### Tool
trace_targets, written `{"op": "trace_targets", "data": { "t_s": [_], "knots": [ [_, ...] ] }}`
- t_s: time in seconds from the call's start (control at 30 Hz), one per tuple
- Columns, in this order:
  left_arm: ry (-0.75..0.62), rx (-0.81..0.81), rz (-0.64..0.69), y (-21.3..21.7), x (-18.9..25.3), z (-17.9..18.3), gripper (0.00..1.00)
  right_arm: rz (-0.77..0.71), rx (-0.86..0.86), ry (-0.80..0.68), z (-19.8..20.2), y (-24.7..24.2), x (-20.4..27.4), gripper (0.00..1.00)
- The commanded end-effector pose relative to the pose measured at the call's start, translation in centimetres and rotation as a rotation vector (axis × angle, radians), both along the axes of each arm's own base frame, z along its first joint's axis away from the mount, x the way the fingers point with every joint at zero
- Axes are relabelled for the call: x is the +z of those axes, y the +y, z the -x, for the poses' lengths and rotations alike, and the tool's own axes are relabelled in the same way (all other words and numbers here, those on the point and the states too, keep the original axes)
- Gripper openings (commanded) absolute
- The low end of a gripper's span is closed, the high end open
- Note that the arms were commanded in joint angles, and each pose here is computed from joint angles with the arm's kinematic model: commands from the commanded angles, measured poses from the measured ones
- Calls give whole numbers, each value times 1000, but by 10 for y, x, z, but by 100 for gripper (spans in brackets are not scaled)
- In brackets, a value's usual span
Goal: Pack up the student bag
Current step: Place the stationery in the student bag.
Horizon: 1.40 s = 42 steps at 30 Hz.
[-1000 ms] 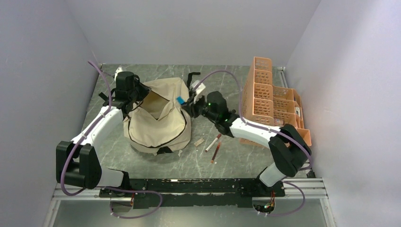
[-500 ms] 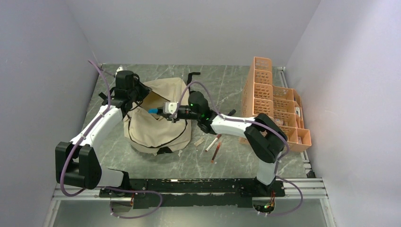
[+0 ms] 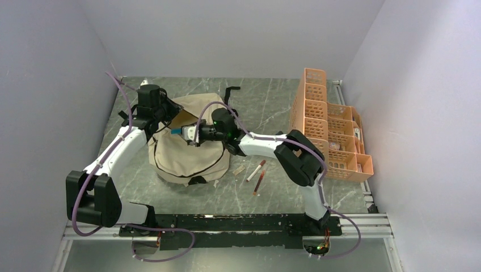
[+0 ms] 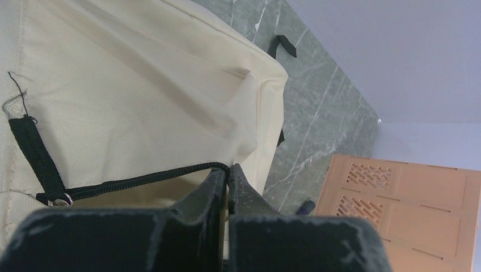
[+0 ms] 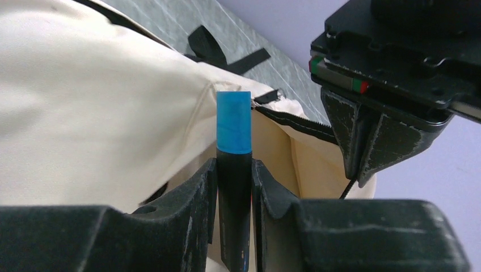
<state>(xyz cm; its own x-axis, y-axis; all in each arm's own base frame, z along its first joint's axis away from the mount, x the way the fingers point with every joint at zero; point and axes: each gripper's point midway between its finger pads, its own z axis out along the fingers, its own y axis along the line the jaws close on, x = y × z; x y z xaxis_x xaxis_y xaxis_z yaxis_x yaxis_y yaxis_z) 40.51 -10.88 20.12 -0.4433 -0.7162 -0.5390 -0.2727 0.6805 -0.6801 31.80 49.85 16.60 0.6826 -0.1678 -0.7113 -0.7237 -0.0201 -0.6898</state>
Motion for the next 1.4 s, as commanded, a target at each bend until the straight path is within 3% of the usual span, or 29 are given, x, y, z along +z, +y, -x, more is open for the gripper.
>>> {"op": "trace_targets", "data": {
  "t_s": [0.0, 0.4, 0.73, 1.0, 1.13, 1.37],
  "knots": [
    [-99, -41, 24, -8, 38, -3, 5, 19, -80, -71, -25, 4, 1, 0],
    [-102, -46, 24, -9, 41, 0, 5, 131, -240, -168, -77, 14, -25, 3],
    [-88, -41, 25, -8, 38, 0, 5, 222, -469, -373, -129, 5, -30, 9],
    [-85, -44, 28, -9, 38, -2, 5, 177, -438, -364, -117, 4, -21, 44],
    [-83, -39, 23, -8, 37, -2, 5, 127, -431, -345, -109, 5, -8, 49],
    [-78, -17, 0, -2, 34, -5, 5, 39, -365, -276, -74, -2, 14, 49]
  ]
}}
